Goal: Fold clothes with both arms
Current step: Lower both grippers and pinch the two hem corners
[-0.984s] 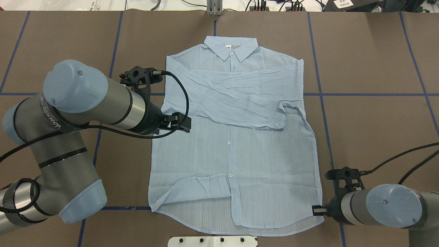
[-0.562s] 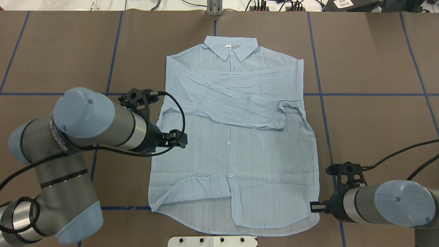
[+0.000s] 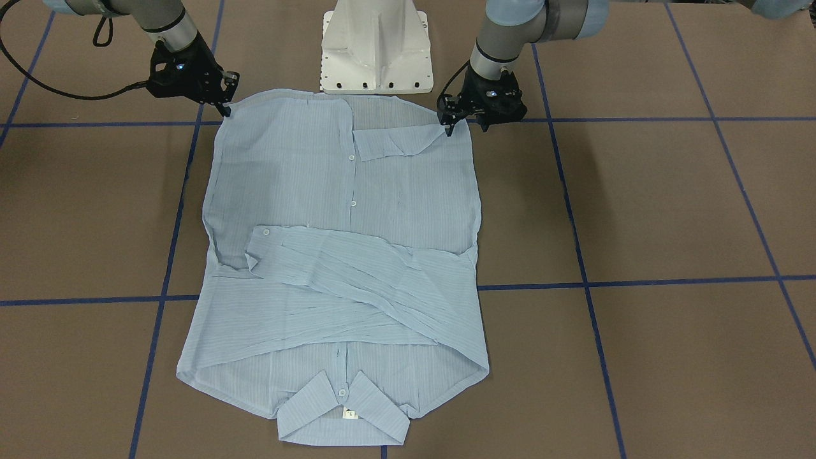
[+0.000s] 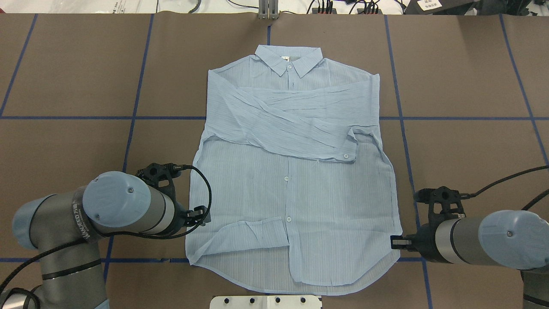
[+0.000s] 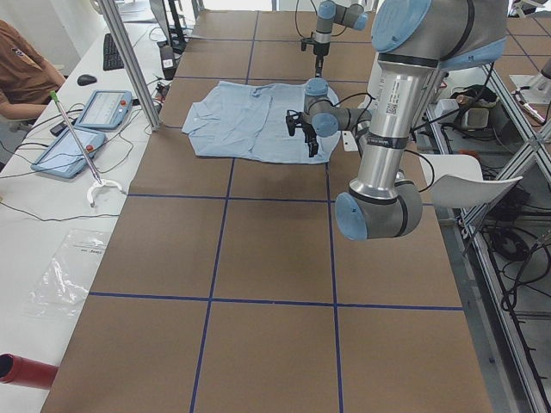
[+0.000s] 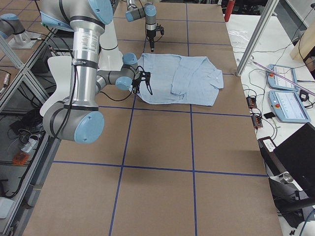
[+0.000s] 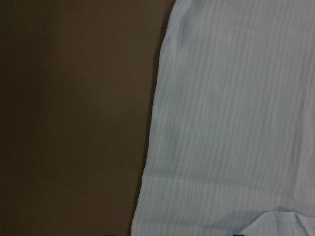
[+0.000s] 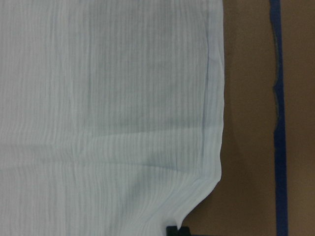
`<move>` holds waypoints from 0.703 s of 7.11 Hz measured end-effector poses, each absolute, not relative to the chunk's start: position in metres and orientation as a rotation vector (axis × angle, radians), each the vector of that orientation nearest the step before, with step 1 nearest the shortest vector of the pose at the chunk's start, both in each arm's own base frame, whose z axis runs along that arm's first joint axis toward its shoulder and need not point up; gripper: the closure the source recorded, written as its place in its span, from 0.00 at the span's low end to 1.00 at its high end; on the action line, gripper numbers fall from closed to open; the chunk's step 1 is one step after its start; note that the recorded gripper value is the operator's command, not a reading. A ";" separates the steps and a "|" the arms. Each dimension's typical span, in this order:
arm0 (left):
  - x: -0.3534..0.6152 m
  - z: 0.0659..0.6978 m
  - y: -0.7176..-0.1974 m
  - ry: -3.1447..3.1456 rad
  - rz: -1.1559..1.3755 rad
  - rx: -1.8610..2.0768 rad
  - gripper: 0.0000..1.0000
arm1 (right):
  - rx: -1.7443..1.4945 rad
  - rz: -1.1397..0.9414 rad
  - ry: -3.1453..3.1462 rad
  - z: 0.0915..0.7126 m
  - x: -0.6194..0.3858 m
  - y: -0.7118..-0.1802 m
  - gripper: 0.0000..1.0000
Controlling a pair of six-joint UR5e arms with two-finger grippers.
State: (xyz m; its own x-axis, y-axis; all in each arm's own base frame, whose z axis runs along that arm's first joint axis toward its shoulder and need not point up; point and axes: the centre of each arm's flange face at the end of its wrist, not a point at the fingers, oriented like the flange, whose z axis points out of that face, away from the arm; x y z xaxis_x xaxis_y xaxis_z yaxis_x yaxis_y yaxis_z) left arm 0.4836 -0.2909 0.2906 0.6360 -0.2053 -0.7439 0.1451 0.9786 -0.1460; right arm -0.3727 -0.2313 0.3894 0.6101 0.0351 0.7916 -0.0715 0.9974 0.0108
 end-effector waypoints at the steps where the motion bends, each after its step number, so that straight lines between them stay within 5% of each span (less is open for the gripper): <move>1: 0.482 0.292 -0.288 0.835 -0.207 -0.084 0.44 | 0.045 0.066 -0.912 0.390 -0.372 -0.233 1.00; 5: 0.500 0.300 -0.266 0.798 -0.212 -0.131 0.45 | 0.046 0.072 -0.906 0.392 -0.370 -0.236 1.00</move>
State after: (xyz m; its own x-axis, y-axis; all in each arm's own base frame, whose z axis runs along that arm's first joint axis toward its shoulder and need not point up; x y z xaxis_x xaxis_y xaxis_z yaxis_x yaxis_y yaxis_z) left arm 0.5000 -0.2655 0.3002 0.6783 -0.2372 -0.6955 0.1382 0.9708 -0.1963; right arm -0.3698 -0.2358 0.3924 0.6143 0.0430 0.7879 -0.0823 0.9966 0.0097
